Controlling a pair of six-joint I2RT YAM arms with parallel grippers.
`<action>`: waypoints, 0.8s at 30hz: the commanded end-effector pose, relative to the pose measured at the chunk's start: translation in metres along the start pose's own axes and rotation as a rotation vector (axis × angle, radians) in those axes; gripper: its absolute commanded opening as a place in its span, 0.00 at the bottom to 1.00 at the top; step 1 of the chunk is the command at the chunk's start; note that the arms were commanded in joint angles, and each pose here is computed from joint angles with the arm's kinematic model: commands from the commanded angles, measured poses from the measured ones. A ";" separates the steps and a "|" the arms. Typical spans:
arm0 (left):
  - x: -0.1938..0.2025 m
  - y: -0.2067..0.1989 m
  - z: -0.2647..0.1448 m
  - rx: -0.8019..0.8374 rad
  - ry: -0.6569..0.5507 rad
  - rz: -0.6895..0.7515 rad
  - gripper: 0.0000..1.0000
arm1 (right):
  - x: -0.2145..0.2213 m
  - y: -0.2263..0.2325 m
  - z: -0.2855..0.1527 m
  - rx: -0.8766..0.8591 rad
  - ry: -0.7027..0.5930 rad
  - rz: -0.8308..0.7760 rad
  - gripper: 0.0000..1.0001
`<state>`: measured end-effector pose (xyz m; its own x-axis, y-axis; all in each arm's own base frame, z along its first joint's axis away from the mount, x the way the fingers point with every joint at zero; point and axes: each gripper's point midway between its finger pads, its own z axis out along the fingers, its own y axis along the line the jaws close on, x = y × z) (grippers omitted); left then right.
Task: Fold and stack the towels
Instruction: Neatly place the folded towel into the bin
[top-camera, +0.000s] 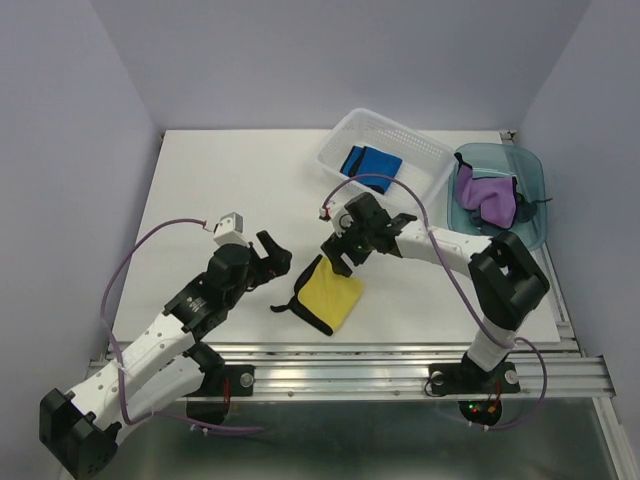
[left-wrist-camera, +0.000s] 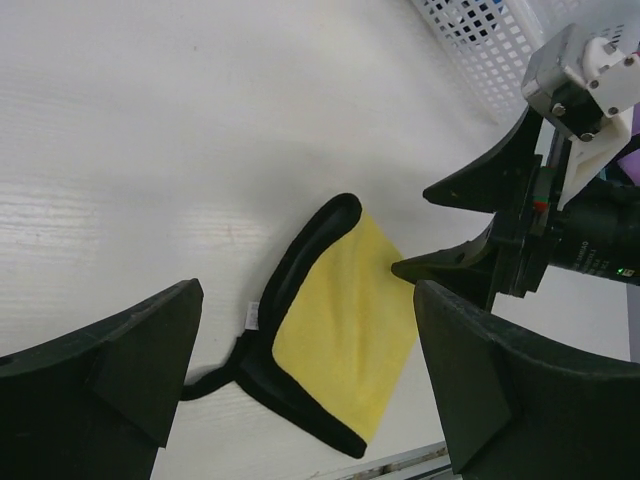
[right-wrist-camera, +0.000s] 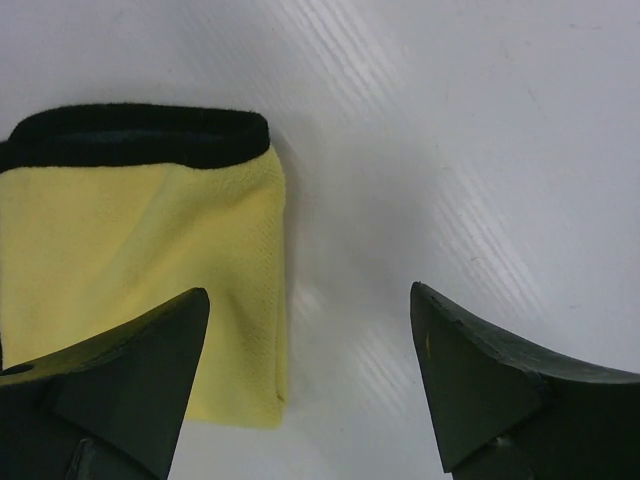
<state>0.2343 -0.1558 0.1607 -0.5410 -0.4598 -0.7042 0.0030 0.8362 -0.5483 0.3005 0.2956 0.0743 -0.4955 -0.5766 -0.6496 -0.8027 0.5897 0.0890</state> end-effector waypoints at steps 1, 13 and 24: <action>0.004 0.007 0.003 -0.022 -0.007 -0.013 0.99 | -0.002 0.011 0.011 -0.078 0.018 -0.051 0.85; 0.010 0.013 0.006 -0.037 0.003 -0.009 0.99 | 0.042 0.011 0.049 -0.026 0.171 0.009 0.80; 0.011 0.013 0.006 -0.031 0.008 -0.004 0.99 | 0.061 0.035 0.042 0.006 0.197 -0.003 0.77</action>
<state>0.2311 -0.1538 0.1442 -0.5651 -0.4553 -0.6880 -0.0263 0.8435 -0.5365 0.2756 0.3227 0.0249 -0.4921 -0.6570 -0.5711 -0.8281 0.5557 0.0741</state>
